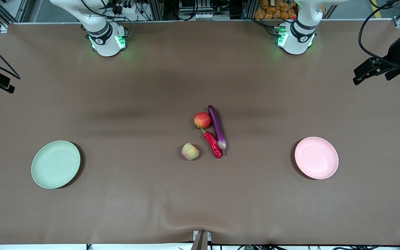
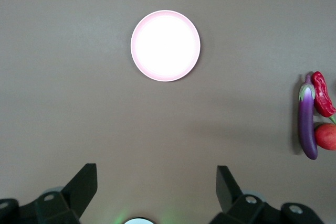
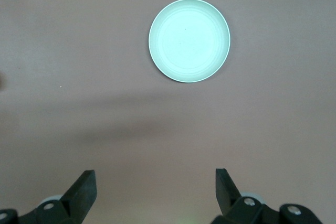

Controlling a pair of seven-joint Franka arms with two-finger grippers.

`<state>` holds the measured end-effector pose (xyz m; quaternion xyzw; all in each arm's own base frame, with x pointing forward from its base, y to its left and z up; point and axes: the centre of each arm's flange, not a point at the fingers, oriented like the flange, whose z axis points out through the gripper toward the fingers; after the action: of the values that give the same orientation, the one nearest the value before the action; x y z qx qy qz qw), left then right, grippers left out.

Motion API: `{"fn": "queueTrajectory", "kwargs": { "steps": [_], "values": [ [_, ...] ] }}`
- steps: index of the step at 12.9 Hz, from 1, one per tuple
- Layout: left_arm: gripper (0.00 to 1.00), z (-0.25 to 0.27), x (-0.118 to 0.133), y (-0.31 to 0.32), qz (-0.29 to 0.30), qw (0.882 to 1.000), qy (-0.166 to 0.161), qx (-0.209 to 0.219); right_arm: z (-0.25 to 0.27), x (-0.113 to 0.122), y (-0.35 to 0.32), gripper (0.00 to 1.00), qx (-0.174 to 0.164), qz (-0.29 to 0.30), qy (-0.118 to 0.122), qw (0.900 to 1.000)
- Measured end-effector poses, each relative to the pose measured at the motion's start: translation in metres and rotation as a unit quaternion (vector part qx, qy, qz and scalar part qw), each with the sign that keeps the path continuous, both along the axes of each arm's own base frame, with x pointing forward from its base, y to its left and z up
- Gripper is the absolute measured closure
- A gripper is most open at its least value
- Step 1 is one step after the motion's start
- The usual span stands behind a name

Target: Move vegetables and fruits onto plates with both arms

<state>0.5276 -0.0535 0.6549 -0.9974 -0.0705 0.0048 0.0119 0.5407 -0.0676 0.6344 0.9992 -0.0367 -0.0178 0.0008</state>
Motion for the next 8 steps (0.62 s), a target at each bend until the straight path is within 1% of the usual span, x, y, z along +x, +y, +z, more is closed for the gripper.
{"fn": "queueTrajectory", "kwargs": {
  "steps": [6, 8],
  "values": [
    [0.0, -0.004, 0.002, -0.004, -0.004, 1.0, 0.005, 0.0, -0.001, -0.001, 0.001, 0.0, 0.003, 0.0, 0.003, 1.0],
    [0.0, -0.011, 0.005, -0.013, -0.012, 1.0, 0.011, 0.0, -0.001, -0.001, 0.002, 0.0, 0.007, 0.0, 0.004, 1.0]
  ]
}}
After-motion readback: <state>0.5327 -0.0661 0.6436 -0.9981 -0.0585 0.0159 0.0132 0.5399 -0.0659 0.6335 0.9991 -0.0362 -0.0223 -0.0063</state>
